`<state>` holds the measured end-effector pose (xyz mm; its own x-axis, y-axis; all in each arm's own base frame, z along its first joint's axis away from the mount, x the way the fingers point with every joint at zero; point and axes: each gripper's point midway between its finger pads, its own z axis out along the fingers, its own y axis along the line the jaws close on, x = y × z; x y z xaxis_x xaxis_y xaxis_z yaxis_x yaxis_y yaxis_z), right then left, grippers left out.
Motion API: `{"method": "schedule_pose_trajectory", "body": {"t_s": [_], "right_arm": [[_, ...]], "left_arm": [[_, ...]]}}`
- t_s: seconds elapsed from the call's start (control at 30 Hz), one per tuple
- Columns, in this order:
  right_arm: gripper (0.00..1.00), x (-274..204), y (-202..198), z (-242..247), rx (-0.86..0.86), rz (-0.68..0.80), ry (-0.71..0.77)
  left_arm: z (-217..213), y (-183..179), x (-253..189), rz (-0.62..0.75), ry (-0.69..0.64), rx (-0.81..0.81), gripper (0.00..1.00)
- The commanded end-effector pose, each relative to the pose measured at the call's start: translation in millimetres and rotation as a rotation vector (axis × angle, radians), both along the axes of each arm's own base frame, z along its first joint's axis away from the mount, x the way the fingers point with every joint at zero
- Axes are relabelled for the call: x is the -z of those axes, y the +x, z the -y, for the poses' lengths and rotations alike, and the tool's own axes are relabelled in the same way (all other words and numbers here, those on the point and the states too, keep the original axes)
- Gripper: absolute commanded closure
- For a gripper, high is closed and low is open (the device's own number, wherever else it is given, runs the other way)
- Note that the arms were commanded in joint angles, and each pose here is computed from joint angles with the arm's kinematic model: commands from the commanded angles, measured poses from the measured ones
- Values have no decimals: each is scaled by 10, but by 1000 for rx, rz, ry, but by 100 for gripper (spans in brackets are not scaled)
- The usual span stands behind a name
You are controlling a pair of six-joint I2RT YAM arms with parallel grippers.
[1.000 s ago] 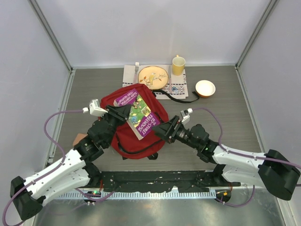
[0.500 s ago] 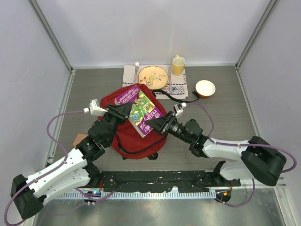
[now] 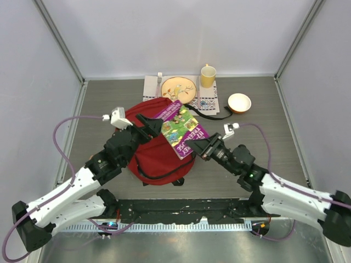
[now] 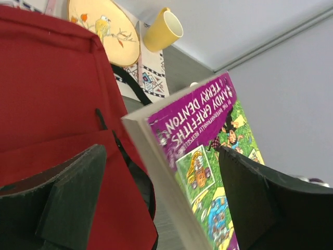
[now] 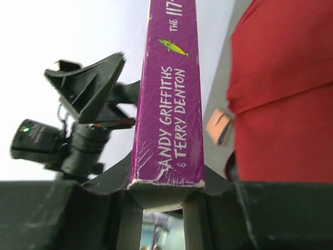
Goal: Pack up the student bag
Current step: Pick up the book from the center of the board, then place the book in the student bag.
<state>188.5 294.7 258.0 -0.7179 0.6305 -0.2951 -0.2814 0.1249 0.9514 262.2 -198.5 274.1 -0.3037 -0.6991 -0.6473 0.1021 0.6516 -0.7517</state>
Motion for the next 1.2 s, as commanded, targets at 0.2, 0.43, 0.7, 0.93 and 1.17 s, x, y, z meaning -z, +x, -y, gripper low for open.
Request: {"method": "schedule_pose_trajectory", "body": {"t_s": [0.2,0.43,0.7,0.93,1.17], "right_arm": [[99,69,230,1662,677,-58,-364],[99,12,52,2123,772,-83,-417],[99,147,-39,2078,709,-116,-434],[99,316,-63,1920,637,-151,-446],[99,377,-89,1850,600,-162,-443]], "left_arm": [[492,-416,475,-34,462,493,4],[873,-953,872,-64,621,794,3],[962,-1132,1290,-161,788,852,11],[961,-1031,1393,-192,863,792,30],[902,-925,1367,-182,885,719,48]]}}
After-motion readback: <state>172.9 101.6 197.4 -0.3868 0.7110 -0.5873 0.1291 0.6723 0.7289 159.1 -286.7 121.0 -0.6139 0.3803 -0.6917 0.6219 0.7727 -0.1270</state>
